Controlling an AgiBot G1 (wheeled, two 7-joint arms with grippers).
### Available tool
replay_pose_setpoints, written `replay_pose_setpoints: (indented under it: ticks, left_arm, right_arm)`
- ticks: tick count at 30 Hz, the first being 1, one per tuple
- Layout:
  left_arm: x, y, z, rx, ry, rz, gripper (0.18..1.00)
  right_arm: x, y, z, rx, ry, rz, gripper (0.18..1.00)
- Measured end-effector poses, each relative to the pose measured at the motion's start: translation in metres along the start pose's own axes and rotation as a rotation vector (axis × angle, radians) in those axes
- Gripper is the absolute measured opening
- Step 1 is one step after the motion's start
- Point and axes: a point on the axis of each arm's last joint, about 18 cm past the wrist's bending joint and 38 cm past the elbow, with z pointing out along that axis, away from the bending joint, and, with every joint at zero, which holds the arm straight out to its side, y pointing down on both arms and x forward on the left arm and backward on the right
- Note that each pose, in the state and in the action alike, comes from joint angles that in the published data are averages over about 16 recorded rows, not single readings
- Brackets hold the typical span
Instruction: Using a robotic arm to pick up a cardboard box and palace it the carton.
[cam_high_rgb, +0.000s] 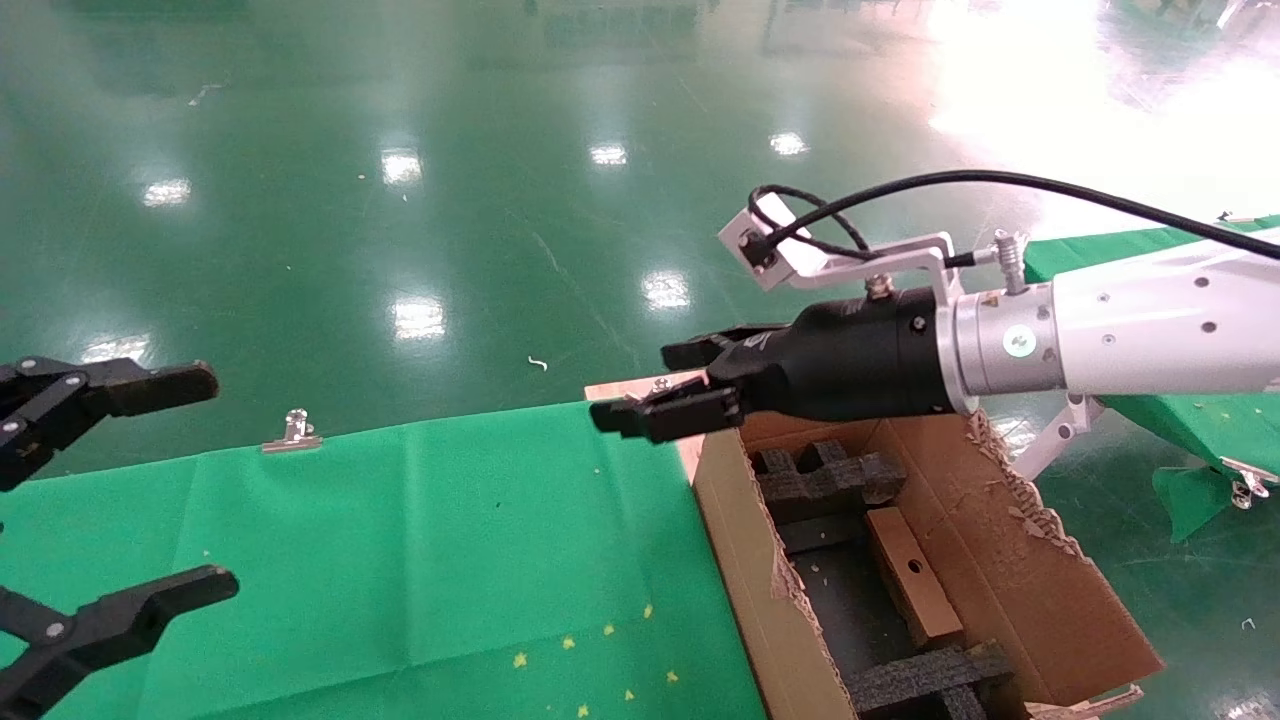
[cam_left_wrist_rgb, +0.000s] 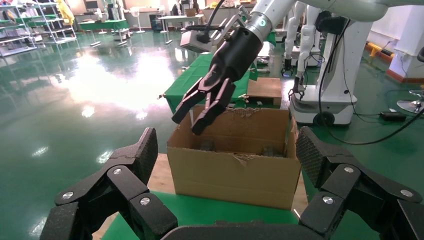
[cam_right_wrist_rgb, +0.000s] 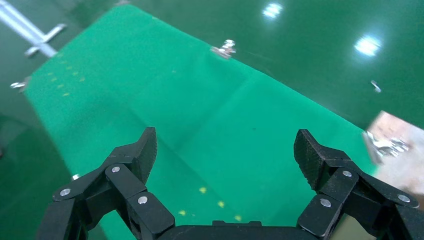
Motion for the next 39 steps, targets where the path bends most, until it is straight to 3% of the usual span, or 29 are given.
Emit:
replay_pose_setpoints:
  ticks: [22,39]
  left_arm:
    - [0.0,0.0,0.0,0.0,0.0,0.0,1.001]
    - [0.0,0.0,0.0,0.0,0.0,0.0,1.001]
  right_arm:
    - [-0.051,0.017,-0.017,0.22,-0.34,-0.292,1.001]
    - [-0.075,0.027,-0.05,0.482,-0.468,-0.512,1.001]
